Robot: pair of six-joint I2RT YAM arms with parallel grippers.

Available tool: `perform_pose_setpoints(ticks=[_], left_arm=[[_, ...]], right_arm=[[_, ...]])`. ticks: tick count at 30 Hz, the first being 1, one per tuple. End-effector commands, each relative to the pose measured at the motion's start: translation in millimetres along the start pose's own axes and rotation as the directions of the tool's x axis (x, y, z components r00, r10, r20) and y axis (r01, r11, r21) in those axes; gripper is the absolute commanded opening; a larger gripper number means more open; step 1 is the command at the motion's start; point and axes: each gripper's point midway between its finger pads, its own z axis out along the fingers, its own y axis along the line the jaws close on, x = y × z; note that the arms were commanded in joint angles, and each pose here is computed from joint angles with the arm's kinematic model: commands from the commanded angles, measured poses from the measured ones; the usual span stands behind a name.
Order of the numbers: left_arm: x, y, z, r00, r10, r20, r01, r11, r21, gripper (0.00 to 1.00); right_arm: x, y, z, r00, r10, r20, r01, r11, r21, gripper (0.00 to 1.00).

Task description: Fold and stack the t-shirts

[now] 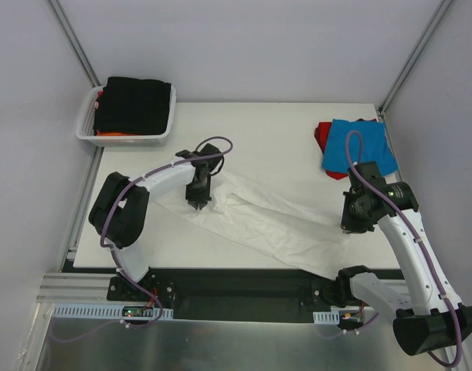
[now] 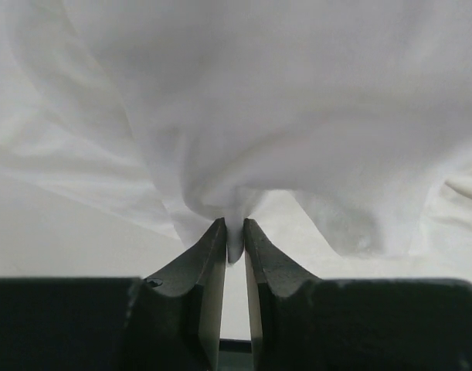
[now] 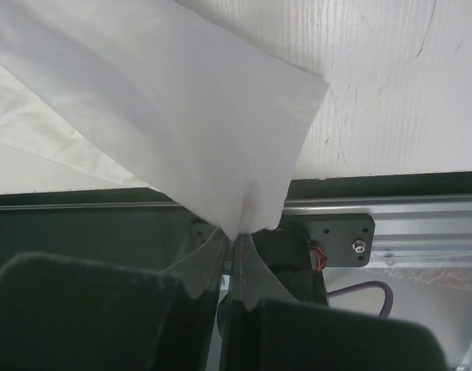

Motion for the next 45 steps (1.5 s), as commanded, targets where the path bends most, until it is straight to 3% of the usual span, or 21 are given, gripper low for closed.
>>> perform_pose_setpoints(ticks=[1,8,19,22,33,40,45], left_arm=[[-13.7,12.9,-43.1,0.994,0.038,0.098,-0.036,0.999,-0.023,0.16],[-4.4,37.7,-69.1,0.991,0.057,0.118,-0.049,0.997,-0.065,0.16],[31.1,74.3,-77.1,0.996,0.046,0.076,-0.035,0.990,-0.135,0.17],[37.7,79.1,-73.2,0.997,0.040,0.059,-0.031,0.989,-0.146,0.17],[29.3,43.6,-27.6,1.000,-0.013,-0.018,0.012,0.998,-0.064,0.24],[-2.8,25.0,-11.4,1.000,0.016,0.015,-0.016,0.999,-0.047,0.27],[-27.4,-10.3,-10.7,0.996,0.050,0.071,-0.058,0.992,0.111,0.33]], right_arm=[[2.6,1.6,-13.0,1.000,0.025,0.017,-0.024,0.999,-0.028,0.01],[14.9,-2.6,-39.0,0.999,0.031,0.020,-0.030,0.998,-0.058,0.01],[79.9,3.7,-39.4,0.982,0.021,-0.188,-0.051,0.987,-0.151,0.01],[89.6,1.3,-44.4,0.980,0.033,-0.196,-0.065,0.985,-0.159,0.01],[111.7,-10.2,-30.9,0.973,0.039,-0.226,-0.067,0.991,-0.119,0.01],[99.0,-5.4,-29.9,0.976,0.037,-0.216,-0.064,0.991,-0.118,0.01],[77.1,10.6,-25.7,0.983,0.040,-0.178,-0.071,0.983,-0.170,0.01]])
